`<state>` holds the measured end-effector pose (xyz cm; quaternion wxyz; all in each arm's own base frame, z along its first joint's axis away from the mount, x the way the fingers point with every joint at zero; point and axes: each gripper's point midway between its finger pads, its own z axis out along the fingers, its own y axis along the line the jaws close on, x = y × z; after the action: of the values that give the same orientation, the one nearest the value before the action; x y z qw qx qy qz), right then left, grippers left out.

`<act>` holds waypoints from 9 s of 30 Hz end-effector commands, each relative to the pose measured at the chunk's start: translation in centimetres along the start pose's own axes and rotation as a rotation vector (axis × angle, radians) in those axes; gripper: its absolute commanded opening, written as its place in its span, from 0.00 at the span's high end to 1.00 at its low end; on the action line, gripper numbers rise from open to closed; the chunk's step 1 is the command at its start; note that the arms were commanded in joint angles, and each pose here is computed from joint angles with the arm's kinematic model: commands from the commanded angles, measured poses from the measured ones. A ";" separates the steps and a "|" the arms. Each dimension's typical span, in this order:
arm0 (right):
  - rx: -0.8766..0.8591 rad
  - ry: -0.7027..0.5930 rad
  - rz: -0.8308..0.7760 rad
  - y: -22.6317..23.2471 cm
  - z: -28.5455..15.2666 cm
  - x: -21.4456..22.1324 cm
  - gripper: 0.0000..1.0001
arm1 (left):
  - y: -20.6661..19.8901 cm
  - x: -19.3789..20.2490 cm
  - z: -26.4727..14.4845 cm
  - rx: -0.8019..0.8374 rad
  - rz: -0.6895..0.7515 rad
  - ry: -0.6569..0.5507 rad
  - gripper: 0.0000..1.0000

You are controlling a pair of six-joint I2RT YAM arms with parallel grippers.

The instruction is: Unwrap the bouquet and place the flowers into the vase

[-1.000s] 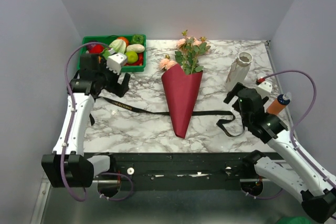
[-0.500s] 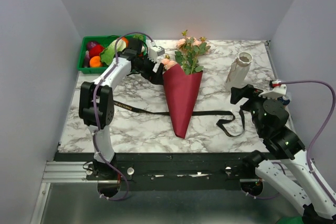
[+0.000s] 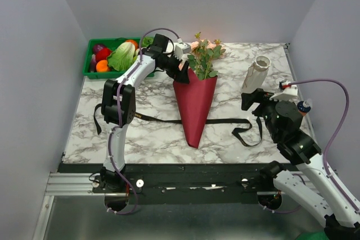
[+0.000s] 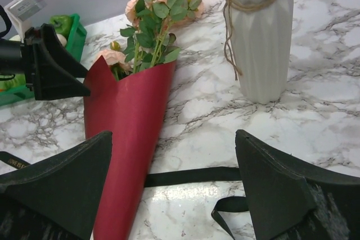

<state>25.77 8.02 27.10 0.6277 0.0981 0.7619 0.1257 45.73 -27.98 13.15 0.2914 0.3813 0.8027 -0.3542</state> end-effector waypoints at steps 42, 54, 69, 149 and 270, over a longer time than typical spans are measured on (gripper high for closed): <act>-0.073 -0.002 -0.006 0.5 -0.5 1.1 0.14 | -9.9 -7.1 -11.2 0.093 0.012 -0.152 0.97; -0.042 0.000 -0.006 -0.4 -0.9 1.4 0.08 | -11.3 -6.4 -10.4 0.012 0.042 -0.090 0.01; -0.044 -0.020 -0.016 -0.3 -1.4 0.1 0.06 | -3.2 -1.2 -14.7 -0.329 -0.056 -0.066 0.01; -0.505 0.089 -0.011 9.6 -0.9 0.7 0.16 | -5.6 8.2 -1.7 0.230 -0.012 0.225 0.99; -0.014 0.540 -0.095 11.0 20.7 14.1 0.90 | -3.3 21.1 -18.0 -0.556 -0.214 0.279 0.04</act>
<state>44.20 24.44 13.15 0.3985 0.0232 0.9095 0.1163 28.02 -7.19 8.47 0.2146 0.2498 0.9383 -0.1051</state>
